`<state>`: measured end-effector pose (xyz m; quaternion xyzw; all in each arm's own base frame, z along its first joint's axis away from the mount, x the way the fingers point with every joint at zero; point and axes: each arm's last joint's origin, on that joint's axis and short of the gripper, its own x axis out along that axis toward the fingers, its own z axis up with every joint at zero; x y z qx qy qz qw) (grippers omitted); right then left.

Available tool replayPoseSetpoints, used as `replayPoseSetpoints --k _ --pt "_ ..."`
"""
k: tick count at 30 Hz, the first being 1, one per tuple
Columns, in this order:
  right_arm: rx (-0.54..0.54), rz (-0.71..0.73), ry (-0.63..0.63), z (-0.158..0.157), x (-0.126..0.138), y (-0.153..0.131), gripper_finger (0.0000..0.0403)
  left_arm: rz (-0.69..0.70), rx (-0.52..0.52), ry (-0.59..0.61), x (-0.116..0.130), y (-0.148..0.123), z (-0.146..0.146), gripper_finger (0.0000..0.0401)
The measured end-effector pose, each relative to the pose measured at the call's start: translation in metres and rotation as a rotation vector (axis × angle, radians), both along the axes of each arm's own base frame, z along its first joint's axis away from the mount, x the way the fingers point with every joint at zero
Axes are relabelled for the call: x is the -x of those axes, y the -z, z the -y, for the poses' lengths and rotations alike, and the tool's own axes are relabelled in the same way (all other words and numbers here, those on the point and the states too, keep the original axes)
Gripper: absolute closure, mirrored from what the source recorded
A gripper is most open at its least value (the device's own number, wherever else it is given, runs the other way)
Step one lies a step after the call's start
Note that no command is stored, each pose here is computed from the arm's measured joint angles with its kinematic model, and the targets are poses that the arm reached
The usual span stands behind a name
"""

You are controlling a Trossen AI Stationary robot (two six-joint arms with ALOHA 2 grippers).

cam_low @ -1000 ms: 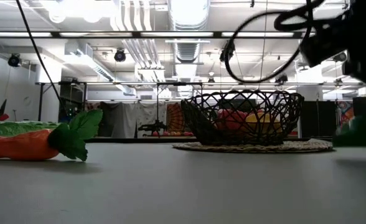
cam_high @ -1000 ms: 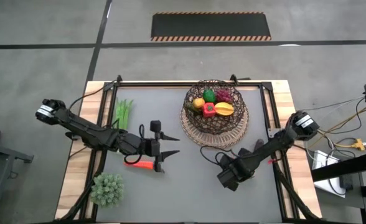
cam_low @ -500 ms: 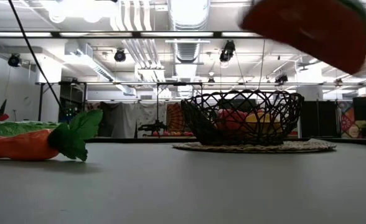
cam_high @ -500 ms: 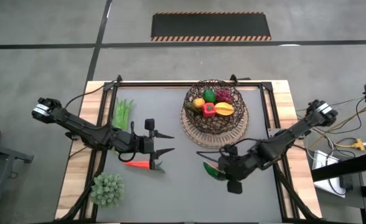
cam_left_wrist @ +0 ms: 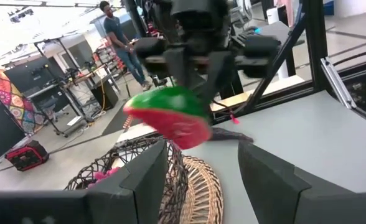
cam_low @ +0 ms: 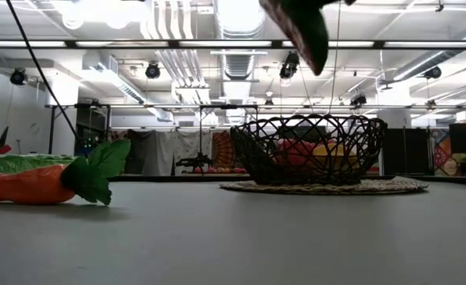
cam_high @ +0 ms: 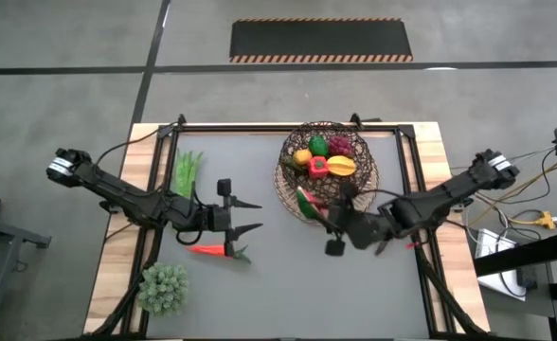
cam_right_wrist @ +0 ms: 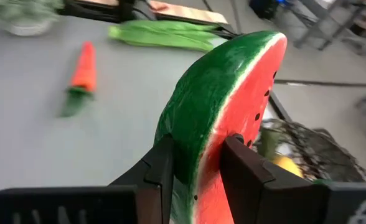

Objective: Build produce basket
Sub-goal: Put the green and red watermelon into the basket, then put the orange carrot into the basket

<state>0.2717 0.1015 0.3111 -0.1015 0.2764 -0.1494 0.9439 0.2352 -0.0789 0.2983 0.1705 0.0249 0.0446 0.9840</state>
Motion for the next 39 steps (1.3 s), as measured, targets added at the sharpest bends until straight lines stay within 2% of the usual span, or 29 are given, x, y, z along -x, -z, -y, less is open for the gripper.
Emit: replayPoseSetpoints --k 4,7,12,16,25,39 --pt "-0.007 0.012 0.113 0.023 -0.007 0.002 0.0310 -0.008 -0.002 0.000 0.000 0.003 0.000 0.0221" --pt "-0.060 0.049 0.251 0.040 -0.010 0.008 0.0310 -0.010 -0.002 0.000 0.000 0.004 0.000 0.0221" --pt "-0.153 0.062 0.462 0.064 -0.006 0.035 0.0310 -0.010 -0.002 0.000 0.000 0.004 0.000 0.0221" --pt "-0.207 0.059 0.578 0.078 0.001 0.060 0.0310 -0.011 -0.003 0.000 0.000 0.004 0.000 0.0221" --pt "-0.254 0.055 0.693 0.092 0.010 0.085 0.0302 -0.018 -0.005 0.000 0.001 0.006 0.000 0.0221" --pt "-0.257 0.050 0.741 0.100 0.013 0.092 0.0198 -0.018 0.000 0.000 0.001 0.006 0.000 0.0221"
